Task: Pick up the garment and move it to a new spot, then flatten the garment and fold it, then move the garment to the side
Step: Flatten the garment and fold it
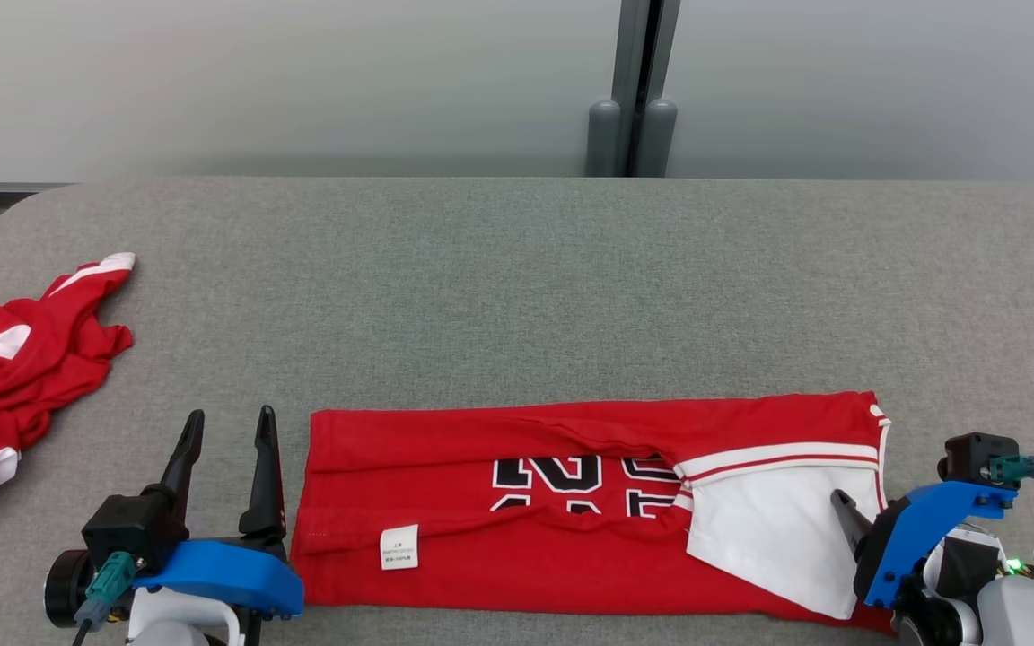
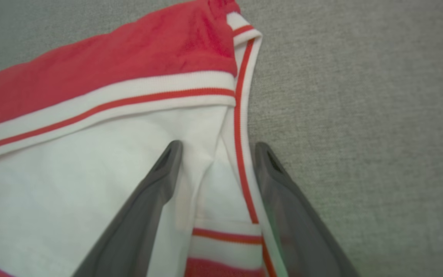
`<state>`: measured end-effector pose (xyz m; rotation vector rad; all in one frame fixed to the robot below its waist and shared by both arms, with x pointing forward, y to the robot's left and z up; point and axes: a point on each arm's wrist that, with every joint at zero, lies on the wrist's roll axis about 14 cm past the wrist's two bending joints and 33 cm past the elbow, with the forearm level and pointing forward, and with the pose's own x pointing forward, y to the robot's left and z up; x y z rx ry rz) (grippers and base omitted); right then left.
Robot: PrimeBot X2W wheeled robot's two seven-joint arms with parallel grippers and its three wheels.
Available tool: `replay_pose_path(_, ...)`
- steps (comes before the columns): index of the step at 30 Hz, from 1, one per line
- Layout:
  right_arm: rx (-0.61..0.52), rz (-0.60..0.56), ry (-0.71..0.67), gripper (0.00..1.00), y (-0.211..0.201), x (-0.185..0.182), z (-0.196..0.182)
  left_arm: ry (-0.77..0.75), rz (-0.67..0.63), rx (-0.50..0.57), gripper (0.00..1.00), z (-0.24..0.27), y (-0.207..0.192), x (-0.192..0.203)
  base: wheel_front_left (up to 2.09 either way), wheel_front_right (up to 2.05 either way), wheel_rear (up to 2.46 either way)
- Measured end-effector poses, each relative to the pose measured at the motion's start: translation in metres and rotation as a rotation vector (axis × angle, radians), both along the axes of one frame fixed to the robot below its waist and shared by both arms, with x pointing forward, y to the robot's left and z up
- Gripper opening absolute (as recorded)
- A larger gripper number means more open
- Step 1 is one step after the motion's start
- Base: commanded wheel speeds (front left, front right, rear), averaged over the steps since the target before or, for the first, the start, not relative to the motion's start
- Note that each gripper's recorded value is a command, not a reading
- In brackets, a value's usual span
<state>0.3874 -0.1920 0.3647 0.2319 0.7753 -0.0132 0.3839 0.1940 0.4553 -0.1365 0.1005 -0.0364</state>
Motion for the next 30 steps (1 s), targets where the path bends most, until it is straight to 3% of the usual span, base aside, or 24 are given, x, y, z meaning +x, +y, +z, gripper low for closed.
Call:
replay_pose_path(4, 0.006, 0.018, 0.028, 1.00, 0.006, 0.000, -0.006, 0.002, 0.003, -0.003, 1.00, -0.001, 0.001, -0.001, 0.00, 0.00, 0.00)
replay_pose_path(5, 0.002, 0.028, 0.033, 0.88, 0.007, 0.000, -0.007, 0.002, 0.004, -0.003, 1.00, -0.001, 0.002, -0.001, 0.00, 0.00, 0.00)
replay_pose_path(6, 0.002, 0.032, 0.035, 0.58, 0.008, 0.000, -0.007, 0.003, 0.004, -0.003, 1.00, -0.001, 0.002, -0.001, 0.00, 0.00, 0.00)
replay_pose_path(7, 0.010, 0.036, 0.034, 0.00, 0.010, 0.000, -0.007, 0.003, 0.005, -0.003, 1.00, -0.001, 0.002, -0.001, 0.00, 0.00, 0.00)
replay_pose_path(11, 0.070, 0.039, 0.010, 0.00, 0.023, 0.003, -0.001, -0.001, 0.001, -0.006, 1.00, 0.001, 0.001, -0.002, 0.00, 0.00, 0.00)
replay_pose_path(15, 0.050, -0.008, -0.057, 0.00, 0.008, 0.008, 0.013, -0.008, -0.004, -0.006, 1.00, 0.003, 0.000, -0.002, 0.00, 0.00, 0.00)
replay_pose_path(26, -0.176, -0.217, -0.185, 0.00, -0.106, -0.012, 0.068, -0.012, -0.019, -0.010, 1.00, 0.004, -0.006, -0.005, 0.00, 0.00, 0.00)
replay_pose_path(30, -0.255, -0.249, -0.214, 0.00, -0.127, -0.019, 0.087, -0.013, -0.021, -0.011, 1.00, 0.004, -0.007, -0.003, 0.00, 0.00, 0.00)
